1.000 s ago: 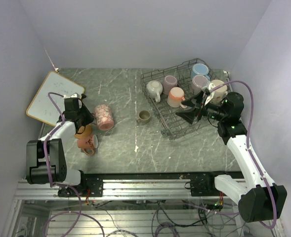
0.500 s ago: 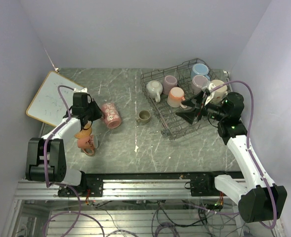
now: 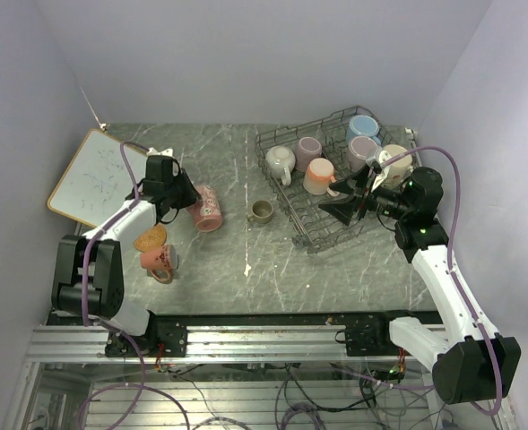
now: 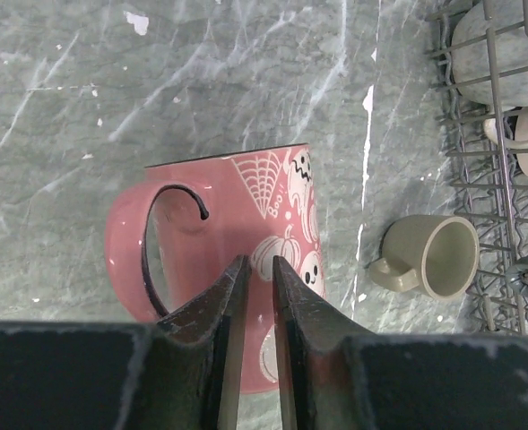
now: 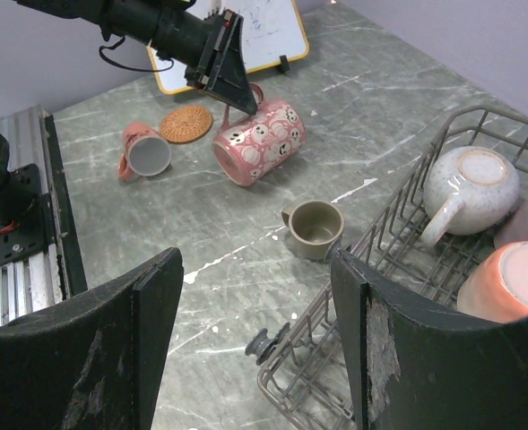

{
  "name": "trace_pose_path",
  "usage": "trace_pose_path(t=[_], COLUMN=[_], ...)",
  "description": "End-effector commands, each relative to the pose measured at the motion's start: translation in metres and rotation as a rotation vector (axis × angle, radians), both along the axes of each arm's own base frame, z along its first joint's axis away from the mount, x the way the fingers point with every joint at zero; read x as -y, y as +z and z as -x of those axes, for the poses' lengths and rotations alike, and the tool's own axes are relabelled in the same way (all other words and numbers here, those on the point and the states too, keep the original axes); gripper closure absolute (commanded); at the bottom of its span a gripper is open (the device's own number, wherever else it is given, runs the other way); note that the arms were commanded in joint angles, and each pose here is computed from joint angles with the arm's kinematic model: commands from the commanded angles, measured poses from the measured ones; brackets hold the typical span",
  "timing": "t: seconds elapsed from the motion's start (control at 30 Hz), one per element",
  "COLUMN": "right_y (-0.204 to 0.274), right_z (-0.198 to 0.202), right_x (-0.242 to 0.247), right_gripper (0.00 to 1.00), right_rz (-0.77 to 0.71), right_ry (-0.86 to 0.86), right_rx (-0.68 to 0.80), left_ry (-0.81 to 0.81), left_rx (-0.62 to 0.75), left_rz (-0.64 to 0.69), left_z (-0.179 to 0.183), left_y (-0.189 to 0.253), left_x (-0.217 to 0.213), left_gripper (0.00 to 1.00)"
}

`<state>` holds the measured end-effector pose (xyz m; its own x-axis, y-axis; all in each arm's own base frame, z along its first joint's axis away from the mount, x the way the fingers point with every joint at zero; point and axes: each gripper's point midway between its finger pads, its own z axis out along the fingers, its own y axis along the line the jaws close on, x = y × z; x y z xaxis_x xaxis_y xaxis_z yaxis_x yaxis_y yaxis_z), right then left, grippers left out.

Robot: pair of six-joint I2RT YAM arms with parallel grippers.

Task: Load the cups into the dish rack
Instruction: Adjust the cup in the dish rack, then pick up the cup at the center of the board.

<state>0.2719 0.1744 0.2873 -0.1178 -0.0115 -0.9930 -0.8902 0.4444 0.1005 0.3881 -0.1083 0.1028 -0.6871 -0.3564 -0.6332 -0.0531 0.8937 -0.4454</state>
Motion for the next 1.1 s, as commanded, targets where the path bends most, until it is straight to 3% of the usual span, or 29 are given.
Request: trace_pose_path(t=[0.0, 0.67, 0.9, 1.07], right_y=[0.003, 0.004, 0.004, 0.005], right_z=[0.002, 0.003, 0.003, 0.004], right_x=[0.001, 0.001, 0.001, 0.001], right_gripper=[0.33, 0.33, 0.33, 0.33], right_rz=[-0.002, -0.002, -0.001, -0.001], right_ry=[0.004, 0.006, 0.005, 0.006], right_rx=[0.026, 0.029, 0.031, 0.032], left_ry=[-0.012, -0.147, -0.161, -0.148], left_rx=[-0.019, -0.051, -0.081, -0.037], left_rz=[-0.031, -0.129, -0.172, -0.198], left_z=[-0.006, -0.017, -0.016, -0.019], left_y=[-0.005, -0.005, -0.012, 0.01], left_x=[0.005, 0.057, 0.056, 0.05], left_gripper=[0.72, 0.71, 0.71, 0.69])
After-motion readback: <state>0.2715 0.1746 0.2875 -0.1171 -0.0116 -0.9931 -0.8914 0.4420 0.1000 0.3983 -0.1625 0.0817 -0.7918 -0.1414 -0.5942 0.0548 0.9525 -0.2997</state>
